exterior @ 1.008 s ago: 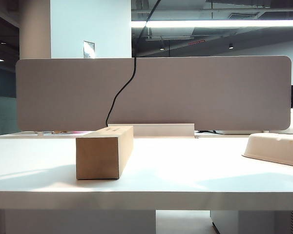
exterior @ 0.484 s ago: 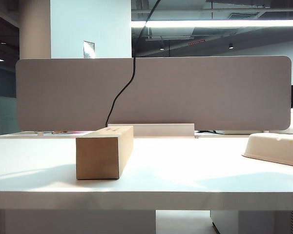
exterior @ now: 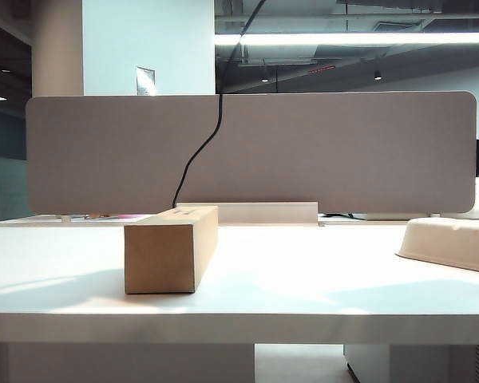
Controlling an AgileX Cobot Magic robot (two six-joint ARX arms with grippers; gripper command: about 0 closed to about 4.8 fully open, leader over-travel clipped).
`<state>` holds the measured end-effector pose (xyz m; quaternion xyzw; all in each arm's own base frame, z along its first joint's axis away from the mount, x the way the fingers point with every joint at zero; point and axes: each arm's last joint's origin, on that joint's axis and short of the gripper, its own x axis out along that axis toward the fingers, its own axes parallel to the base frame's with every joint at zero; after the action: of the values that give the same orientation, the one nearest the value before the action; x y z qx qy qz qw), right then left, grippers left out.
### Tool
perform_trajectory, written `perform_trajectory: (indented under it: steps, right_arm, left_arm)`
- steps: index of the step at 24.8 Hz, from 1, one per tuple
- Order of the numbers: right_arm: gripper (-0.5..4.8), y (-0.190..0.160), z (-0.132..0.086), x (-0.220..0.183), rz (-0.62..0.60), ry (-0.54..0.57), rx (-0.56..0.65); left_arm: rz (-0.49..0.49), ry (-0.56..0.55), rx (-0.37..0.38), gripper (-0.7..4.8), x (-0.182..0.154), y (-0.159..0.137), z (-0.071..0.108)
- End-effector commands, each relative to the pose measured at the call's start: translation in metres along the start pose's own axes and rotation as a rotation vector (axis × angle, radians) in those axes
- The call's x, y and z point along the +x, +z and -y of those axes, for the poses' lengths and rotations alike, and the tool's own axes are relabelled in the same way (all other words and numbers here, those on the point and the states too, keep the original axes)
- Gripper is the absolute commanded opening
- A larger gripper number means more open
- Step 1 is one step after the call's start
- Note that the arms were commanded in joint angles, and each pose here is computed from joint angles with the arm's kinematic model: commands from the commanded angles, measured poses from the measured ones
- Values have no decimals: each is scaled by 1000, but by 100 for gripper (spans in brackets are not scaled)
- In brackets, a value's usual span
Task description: Pick up the charging cable and the phone, plug the charging cable into the charging port on the phone, and finally place them back on the table.
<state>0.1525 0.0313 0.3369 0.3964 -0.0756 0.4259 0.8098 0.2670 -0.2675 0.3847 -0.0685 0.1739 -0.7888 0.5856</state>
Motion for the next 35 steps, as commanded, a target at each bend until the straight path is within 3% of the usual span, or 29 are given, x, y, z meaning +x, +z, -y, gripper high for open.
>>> perform_trajectory:
  steps: [1,14,17,20,27,29,32,35]
  right_arm:
    - [-8,3,-6,1,10,37,-31]
    - [-8,-6,8,0,-90,-69,-59]
    - [-9,-5,8,0,-74,-81,-97]
    - [-9,-5,10,0,-53,-105,-136]
    - [-9,-8,21,0,-38,-224,-147]
    - [-9,-13,32,-1,-52,-334,-102]
    - [-9,-21,52,-3,-58,-519,-42]
    - [-9,-27,66,-3,-76,-610,-26]
  left_arm:
    - [17,6,6,-6,4,2,-2]
    - [56,3,3,-6,8,8,-2]
    - [41,23,-39,-1,6,5,-4]
    - [11,56,-111,115,1,-2,-8]
    - [-98,117,-171,130,-8,-23,-13]
    - [-112,149,-222,124,-21,-27,-18]
    - [-91,223,-286,-9,-52,-28,-25]
    - [-70,270,-305,-6,-71,-26,-25]
